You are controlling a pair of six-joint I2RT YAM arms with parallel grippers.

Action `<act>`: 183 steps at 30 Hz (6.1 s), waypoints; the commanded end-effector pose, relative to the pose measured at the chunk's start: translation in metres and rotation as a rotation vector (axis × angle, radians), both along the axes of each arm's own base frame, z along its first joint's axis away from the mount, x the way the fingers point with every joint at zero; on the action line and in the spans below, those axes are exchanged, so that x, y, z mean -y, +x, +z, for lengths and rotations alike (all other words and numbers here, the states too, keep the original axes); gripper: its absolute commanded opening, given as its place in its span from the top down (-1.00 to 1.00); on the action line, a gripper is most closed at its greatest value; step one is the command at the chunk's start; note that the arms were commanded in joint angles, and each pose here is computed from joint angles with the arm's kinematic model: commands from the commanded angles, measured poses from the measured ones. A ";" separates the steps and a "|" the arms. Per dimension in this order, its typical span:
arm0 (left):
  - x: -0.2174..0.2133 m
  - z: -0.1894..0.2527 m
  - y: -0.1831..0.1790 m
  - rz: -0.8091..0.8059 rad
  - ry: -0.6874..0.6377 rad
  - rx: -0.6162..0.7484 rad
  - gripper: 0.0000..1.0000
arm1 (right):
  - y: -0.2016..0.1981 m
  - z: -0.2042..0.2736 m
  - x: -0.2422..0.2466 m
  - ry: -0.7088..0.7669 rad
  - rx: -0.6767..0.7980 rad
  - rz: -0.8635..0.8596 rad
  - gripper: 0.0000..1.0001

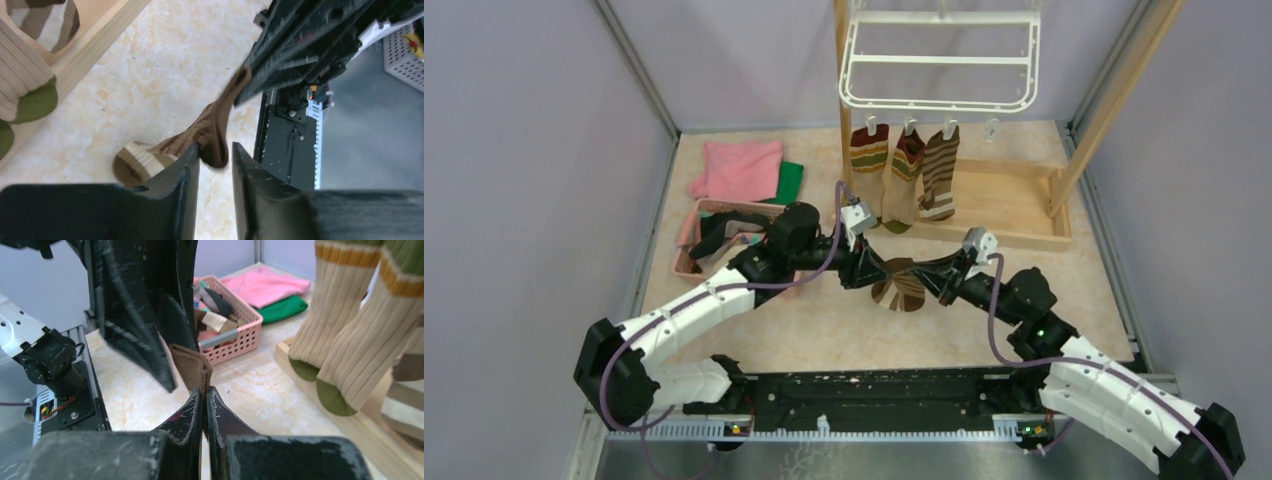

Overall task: Clip the socks to the hanger
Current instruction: Pick up the sock from the bin, then open the clamp at the hanger.

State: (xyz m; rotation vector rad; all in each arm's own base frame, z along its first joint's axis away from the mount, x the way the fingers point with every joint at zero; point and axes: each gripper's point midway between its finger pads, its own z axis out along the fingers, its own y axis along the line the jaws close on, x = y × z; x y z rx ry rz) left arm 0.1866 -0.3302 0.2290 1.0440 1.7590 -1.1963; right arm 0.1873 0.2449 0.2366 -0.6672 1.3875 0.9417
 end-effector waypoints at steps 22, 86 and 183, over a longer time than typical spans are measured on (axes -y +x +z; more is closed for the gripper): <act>-0.038 0.071 -0.060 -0.136 -0.538 0.679 -0.98 | -0.049 0.050 0.001 0.060 0.320 0.202 1.00; 0.000 0.069 -0.042 -0.158 -0.571 0.552 1.00 | -0.040 0.061 0.025 0.179 0.319 0.046 0.20; -0.008 0.075 -0.058 -0.112 -0.321 0.691 1.00 | 0.152 0.213 0.115 0.399 0.251 0.185 -0.07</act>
